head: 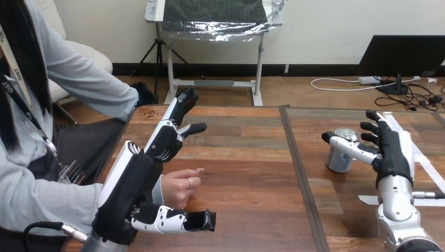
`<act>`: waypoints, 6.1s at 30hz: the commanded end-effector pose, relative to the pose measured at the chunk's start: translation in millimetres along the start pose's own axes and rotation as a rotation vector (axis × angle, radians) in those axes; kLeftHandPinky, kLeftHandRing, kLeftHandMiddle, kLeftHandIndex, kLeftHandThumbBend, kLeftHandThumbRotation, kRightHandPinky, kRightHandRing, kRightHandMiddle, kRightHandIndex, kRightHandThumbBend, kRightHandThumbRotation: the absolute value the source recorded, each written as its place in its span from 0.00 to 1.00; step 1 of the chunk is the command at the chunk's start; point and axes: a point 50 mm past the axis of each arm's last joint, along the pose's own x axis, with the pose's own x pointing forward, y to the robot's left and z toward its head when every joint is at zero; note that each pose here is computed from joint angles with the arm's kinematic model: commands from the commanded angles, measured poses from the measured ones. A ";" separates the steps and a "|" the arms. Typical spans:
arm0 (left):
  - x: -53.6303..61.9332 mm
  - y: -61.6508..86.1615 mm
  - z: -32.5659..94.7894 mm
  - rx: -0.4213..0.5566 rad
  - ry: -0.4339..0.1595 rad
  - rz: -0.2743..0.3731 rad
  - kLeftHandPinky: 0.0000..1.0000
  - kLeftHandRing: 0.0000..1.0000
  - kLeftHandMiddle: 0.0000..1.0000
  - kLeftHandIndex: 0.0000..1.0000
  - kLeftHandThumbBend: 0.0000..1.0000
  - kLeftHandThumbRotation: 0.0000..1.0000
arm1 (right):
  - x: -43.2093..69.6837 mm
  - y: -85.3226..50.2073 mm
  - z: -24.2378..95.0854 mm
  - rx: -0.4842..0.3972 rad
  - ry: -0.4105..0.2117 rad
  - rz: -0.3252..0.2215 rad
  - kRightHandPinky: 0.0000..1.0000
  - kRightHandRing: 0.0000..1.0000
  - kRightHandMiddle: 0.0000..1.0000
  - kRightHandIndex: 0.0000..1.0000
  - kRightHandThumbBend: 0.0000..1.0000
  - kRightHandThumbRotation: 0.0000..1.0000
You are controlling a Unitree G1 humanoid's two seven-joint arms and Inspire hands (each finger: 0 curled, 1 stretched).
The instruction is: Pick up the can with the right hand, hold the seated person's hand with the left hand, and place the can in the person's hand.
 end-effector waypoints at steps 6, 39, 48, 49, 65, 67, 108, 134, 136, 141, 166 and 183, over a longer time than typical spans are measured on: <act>16.1 5.8 3.6 0.003 -0.072 -0.004 0.88 1.00 1.00 1.00 1.00 0.48 | 13.3 4.3 40.4 0.057 -0.136 -0.045 0.52 0.59 0.64 0.66 0.99 0.00; 20.1 6.1 4.6 0.018 -0.085 -0.021 0.85 1.00 1.00 1.00 1.00 0.46 | 14.2 0.7 39.7 0.058 -0.125 -0.064 0.43 0.49 0.56 0.57 0.91 0.00; 21.2 7.1 4.4 0.021 -0.089 -0.025 0.85 1.00 1.00 1.00 1.00 0.46 | 13.8 0.5 39.9 0.058 -0.133 -0.071 0.41 0.48 0.55 0.56 0.91 0.00; 21.3 7.0 4.3 0.016 -0.089 -0.026 0.85 1.00 1.00 1.00 1.00 0.45 | 13.7 0.4 39.9 0.056 -0.133 -0.074 0.41 0.47 0.55 0.55 0.91 0.00; 22.6 8.3 3.4 0.024 -0.087 -0.028 0.83 1.00 1.00 1.00 1.00 0.46 | 13.4 3.1 42.5 0.028 -0.150 -0.078 0.41 0.48 0.55 0.56 0.91 0.00; 22.9 8.3 3.3 0.022 -0.087 -0.027 0.83 1.00 1.00 1.00 1.00 0.46 | 13.4 3.5 42.6 0.026 -0.149 -0.076 0.43 0.49 0.56 0.56 0.92 0.00; 23.1 5.8 -1.5 0.022 -0.077 -0.013 0.81 1.00 1.00 0.98 1.00 0.46 | 7.4 15.2 37.2 -0.034 -0.167 0.027 0.71 0.81 0.82 0.85 1.00 0.22; 21.1 5.7 -4.0 0.030 -0.070 -0.011 0.79 0.99 1.00 0.98 1.00 0.46 | 9.3 12.5 40.5 -0.049 -0.180 0.037 0.75 0.84 0.84 0.89 1.00 0.32; 20.7 5.7 -4.2 0.035 -0.068 -0.008 0.79 0.99 1.00 0.98 1.00 0.46 | 9.6 12.2 40.8 -0.050 -0.180 0.036 0.75 0.84 0.84 0.89 1.00 0.32; 20.8 5.4 -4.2 0.034 -0.066 -0.009 0.79 0.98 1.00 0.97 1.00 0.46 | 9.8 11.8 40.8 -0.052 -0.179 0.036 0.74 0.83 0.84 0.89 1.00 0.32; 19.9 4.5 -4.0 0.018 -0.062 -0.014 0.81 1.00 1.00 0.99 1.00 0.45 | 16.9 6.3 44.8 -0.228 -0.164 0.059 0.82 0.91 0.93 0.94 1.00 0.45; 19.2 3.5 -3.6 0.019 -0.064 -0.011 0.81 1.00 1.00 0.99 1.00 0.45 | 20.8 5.9 55.5 -0.497 -0.251 0.086 0.99 1.00 0.96 0.94 1.00 0.64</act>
